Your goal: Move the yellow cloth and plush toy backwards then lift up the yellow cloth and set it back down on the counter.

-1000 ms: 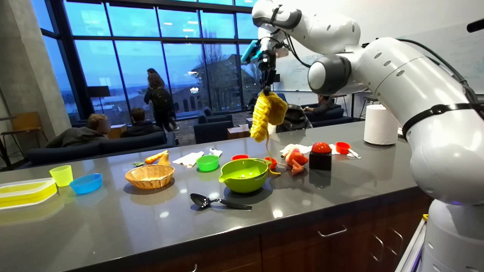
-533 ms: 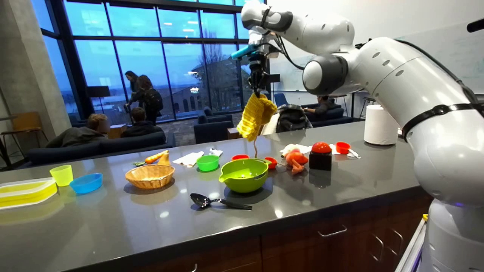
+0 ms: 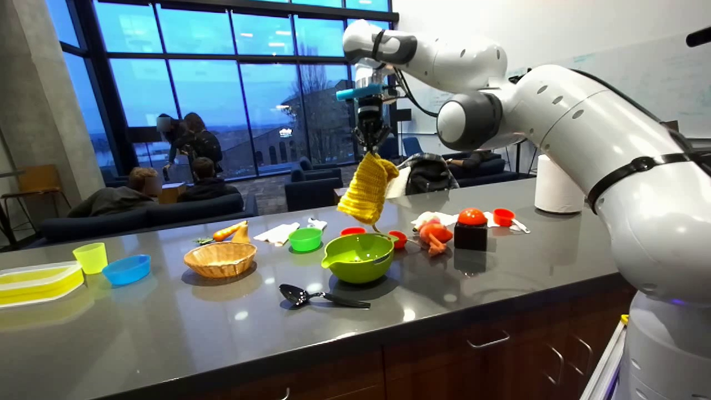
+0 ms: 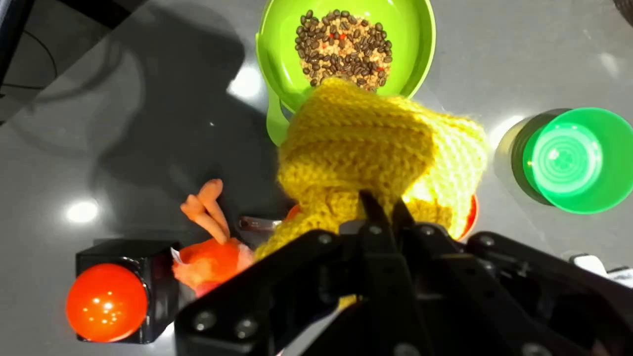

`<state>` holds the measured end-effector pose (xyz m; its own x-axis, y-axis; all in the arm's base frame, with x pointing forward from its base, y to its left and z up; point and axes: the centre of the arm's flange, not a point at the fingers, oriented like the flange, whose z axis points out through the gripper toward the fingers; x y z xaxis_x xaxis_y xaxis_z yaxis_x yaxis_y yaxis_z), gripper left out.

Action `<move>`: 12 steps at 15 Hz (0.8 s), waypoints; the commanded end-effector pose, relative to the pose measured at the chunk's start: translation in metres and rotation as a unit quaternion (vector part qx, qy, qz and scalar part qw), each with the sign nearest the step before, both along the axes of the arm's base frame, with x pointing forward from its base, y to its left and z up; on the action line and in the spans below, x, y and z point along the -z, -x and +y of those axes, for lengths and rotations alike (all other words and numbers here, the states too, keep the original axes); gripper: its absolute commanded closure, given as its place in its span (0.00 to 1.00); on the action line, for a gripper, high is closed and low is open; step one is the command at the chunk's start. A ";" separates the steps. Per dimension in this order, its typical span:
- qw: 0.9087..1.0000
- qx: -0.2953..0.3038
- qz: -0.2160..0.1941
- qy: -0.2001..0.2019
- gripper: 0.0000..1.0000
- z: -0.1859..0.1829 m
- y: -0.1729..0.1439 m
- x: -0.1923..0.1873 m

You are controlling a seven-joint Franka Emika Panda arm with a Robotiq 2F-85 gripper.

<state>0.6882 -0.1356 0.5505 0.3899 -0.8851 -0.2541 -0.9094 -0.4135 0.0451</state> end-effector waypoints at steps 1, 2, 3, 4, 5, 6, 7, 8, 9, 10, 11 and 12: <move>0.995 -0.101 -0.012 -0.007 0.99 0.006 0.044 0.068; 0.991 -0.130 -0.009 -0.012 0.99 0.001 0.039 0.082; 0.987 -0.159 -0.007 -0.017 0.99 -0.004 0.036 0.096; 0.982 -0.188 -0.005 -0.021 0.99 -0.002 0.021 0.108; 0.976 -0.216 -0.005 -0.023 0.99 -0.008 0.010 0.115; 0.970 -0.242 -0.009 -0.024 0.99 -0.013 0.004 0.119; 0.964 -0.264 -0.015 -0.022 0.99 -0.017 -0.004 0.120; 0.959 -0.281 -0.015 -0.021 0.99 -0.018 -0.009 0.121; 0.955 -0.297 -0.015 -0.021 0.99 -0.024 -0.009 0.119; 0.951 -0.309 -0.016 -0.020 0.99 -0.036 -0.004 0.114; 0.947 -0.319 -0.016 -0.016 0.99 -0.042 -0.003 0.110; 0.945 -0.326 -0.017 -0.009 0.99 -0.049 -0.002 0.105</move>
